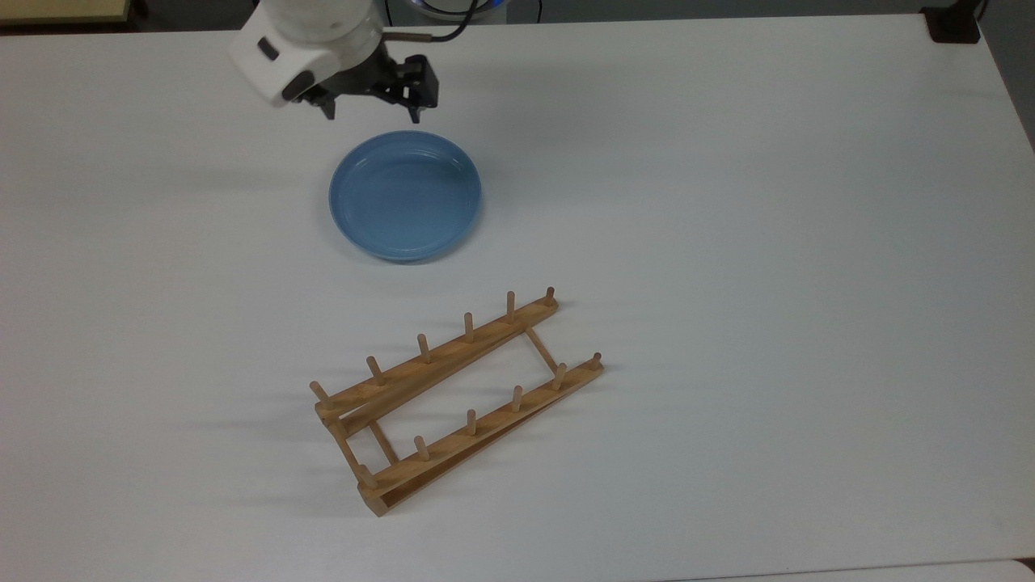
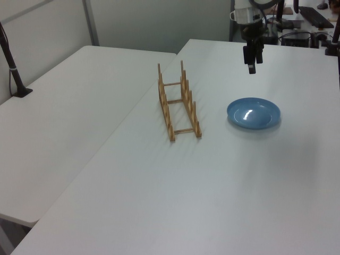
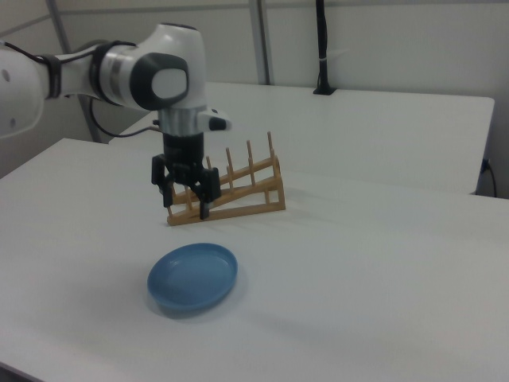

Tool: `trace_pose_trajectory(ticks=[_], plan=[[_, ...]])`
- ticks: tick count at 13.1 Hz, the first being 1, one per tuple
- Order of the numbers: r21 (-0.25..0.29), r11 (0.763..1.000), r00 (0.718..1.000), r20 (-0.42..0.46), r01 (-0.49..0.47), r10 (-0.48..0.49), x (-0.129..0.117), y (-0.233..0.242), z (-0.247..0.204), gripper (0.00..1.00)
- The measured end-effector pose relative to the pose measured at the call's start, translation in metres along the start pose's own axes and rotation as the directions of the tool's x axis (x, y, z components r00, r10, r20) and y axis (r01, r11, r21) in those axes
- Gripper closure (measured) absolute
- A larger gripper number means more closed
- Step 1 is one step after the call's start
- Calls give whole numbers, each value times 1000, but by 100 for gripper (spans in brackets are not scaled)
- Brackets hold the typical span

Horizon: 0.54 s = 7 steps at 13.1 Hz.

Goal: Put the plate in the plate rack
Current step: 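Lower the gripper to the blue plate's rim and close on it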

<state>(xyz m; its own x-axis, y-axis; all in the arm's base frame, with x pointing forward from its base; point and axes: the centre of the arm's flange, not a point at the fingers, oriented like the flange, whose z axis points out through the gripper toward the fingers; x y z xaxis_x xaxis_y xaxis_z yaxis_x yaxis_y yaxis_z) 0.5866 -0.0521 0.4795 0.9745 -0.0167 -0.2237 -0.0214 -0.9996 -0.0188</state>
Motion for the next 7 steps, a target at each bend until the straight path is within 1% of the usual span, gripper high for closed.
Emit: trace_pose_trajectory(ticks=[2,3,4,5,6,7], plan=[[11,999,999,29,44,-44,7,19,17,0],[19,996,995,47,91,-91,11,29,28,0],[41,991,989,69,126,-129,15,45,43,0],[83,987,985,90,139,-146,21,60,63,2],[126,983,983,111,133,-147,26,71,83,4],[158,980,981,131,124,-145,32,75,102,4]])
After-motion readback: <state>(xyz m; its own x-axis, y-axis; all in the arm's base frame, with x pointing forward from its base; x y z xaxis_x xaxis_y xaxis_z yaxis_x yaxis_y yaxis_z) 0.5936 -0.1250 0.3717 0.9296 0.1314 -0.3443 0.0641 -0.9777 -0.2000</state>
